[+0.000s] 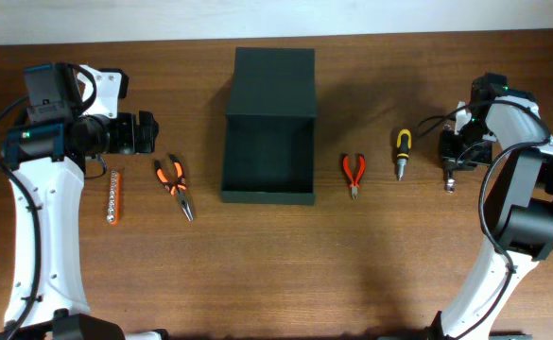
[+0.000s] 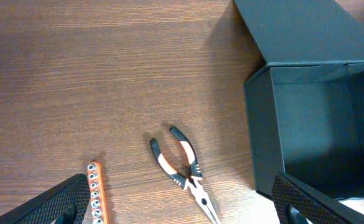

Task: Pack container
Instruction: 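Grasp the chrome wrench with the right gripper, then carry the wrench over the box and lower it inside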

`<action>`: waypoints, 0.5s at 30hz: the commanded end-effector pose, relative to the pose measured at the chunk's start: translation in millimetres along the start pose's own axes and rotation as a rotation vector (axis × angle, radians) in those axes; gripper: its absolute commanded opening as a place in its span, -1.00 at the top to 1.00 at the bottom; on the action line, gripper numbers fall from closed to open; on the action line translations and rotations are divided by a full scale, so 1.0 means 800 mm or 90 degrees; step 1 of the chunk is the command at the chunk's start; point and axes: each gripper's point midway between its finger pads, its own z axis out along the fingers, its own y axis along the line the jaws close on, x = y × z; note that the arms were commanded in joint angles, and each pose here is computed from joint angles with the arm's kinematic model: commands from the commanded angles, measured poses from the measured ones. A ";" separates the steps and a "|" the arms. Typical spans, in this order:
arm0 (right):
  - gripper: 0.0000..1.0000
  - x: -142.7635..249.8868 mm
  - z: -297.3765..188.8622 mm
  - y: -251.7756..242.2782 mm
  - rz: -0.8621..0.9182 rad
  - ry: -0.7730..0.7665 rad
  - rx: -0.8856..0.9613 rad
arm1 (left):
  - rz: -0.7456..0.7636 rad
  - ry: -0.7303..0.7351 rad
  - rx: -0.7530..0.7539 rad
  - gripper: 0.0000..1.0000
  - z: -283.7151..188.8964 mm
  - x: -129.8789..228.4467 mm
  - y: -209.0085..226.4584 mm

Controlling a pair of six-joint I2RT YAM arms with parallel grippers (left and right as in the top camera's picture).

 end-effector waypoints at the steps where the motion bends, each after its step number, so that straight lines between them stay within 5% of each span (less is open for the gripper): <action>1: 0.84 0.005 0.012 -0.001 0.001 0.023 0.009 | 0.010 -0.007 -0.002 -0.92 -0.002 -0.008 0.003; 15: 0.92 0.019 -0.005 0.004 0.002 0.060 -0.006 | 0.010 -0.007 -0.003 -0.91 -0.002 -0.008 0.003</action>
